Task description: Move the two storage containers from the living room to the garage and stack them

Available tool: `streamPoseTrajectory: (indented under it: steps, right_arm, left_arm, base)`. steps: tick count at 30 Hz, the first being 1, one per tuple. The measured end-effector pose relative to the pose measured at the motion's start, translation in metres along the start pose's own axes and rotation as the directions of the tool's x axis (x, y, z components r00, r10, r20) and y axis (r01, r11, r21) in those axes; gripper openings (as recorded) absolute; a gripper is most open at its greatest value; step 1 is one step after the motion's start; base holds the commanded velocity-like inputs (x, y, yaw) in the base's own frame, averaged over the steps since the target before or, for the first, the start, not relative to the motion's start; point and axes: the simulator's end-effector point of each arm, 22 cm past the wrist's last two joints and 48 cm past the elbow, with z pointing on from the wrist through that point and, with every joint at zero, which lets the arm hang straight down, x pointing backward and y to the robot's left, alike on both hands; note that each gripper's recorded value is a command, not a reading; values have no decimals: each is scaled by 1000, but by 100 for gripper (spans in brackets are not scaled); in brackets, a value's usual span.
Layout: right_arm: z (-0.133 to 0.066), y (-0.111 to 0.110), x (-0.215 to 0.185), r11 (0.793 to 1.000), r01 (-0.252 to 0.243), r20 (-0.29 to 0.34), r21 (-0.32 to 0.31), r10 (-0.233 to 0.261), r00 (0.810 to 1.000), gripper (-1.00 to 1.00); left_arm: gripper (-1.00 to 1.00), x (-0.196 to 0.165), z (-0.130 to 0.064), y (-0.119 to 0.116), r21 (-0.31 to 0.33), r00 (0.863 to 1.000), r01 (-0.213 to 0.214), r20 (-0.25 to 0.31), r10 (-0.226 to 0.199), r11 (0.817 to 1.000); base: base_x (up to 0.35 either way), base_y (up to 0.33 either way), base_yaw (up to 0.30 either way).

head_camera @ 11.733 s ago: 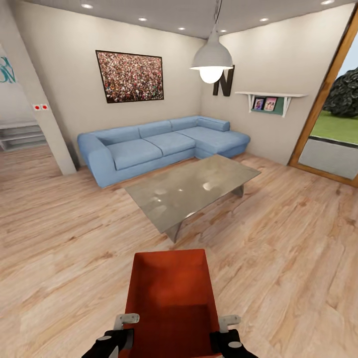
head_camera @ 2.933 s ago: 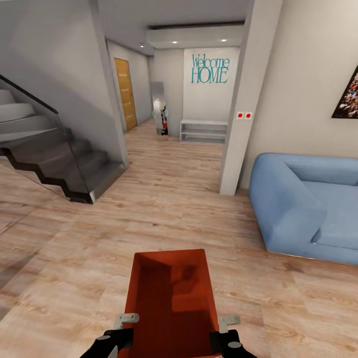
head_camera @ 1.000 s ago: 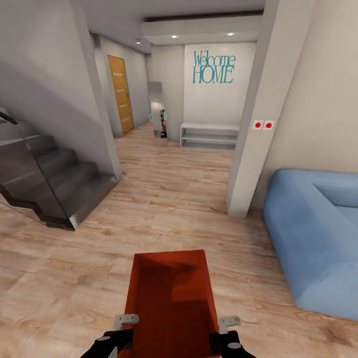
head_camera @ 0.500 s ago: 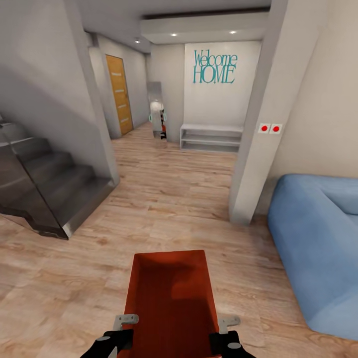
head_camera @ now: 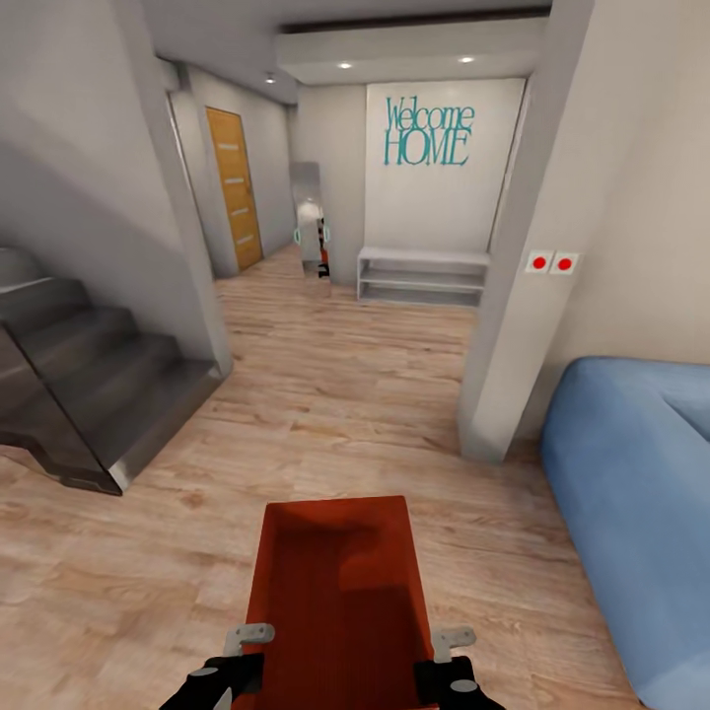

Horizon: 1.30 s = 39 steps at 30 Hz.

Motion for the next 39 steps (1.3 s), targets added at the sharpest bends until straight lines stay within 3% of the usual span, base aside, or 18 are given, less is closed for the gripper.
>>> streamPoseTrajectory:
  steps: [39]
  right_arm:
    - [0,0,0,1000,0,1,0,0,1000,-100]
  left_arm:
    - [-100,0,0,0,0,1000,0,1,0,1000]
  base:
    - [325,0,0]
